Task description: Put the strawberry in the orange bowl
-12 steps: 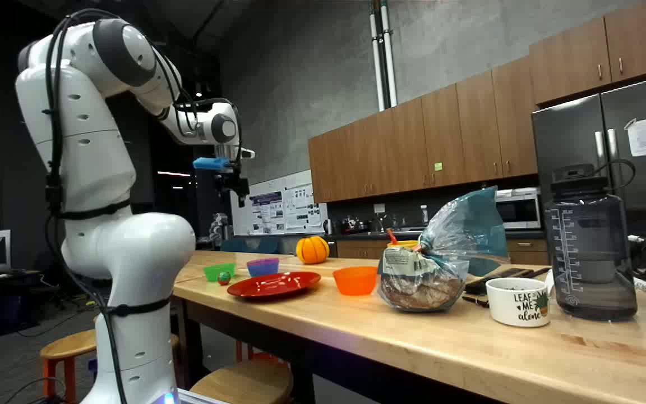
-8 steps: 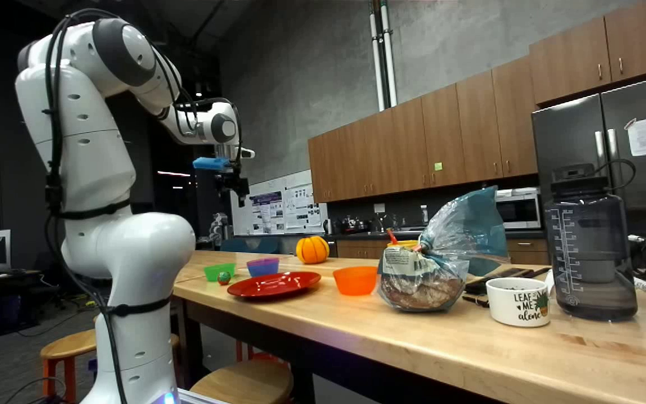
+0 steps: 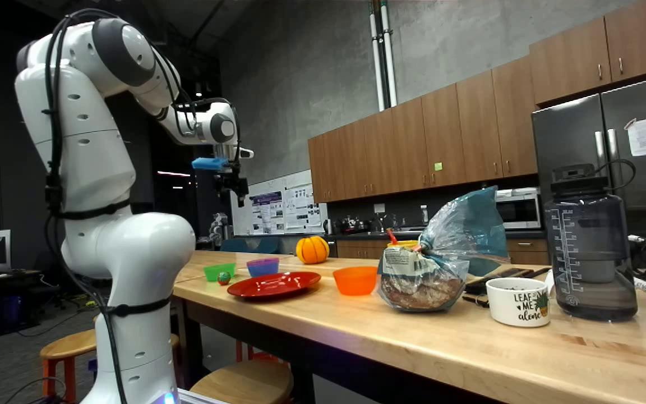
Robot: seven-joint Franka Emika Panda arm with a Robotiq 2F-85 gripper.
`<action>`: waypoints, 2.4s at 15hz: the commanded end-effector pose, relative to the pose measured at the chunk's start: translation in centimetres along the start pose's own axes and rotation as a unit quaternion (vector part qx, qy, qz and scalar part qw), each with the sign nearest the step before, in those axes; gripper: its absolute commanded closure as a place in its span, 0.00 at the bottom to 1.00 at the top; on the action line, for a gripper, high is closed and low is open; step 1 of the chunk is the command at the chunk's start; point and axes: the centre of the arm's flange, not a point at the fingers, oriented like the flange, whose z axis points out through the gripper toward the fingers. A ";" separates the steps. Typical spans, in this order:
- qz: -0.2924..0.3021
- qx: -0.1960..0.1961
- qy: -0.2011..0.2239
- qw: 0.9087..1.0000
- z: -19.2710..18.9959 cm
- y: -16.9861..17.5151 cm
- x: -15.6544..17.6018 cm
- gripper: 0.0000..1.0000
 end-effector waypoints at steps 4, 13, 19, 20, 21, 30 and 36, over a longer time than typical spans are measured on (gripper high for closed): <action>0.029 -0.044 -0.019 0.998 0.1 0.9 -3.0 0.00; 0.026 -0.042 -0.029 0.998 1.0 0.8 -2.5 0.00; 0.030 -0.044 -0.033 0.998 1.6 0.8 -2.7 0.00; 0.033 -0.045 -0.037 0.998 2.0 0.8 -2.8 0.00; 0.033 -0.044 -0.040 0.998 2.4 1.0 -3.1 0.00; 0.020 -0.056 -0.071 0.996 4.5 1.0 -5.8 0.00; 0.010 -0.064 -0.084 0.994 6.6 0.6 -7.6 0.00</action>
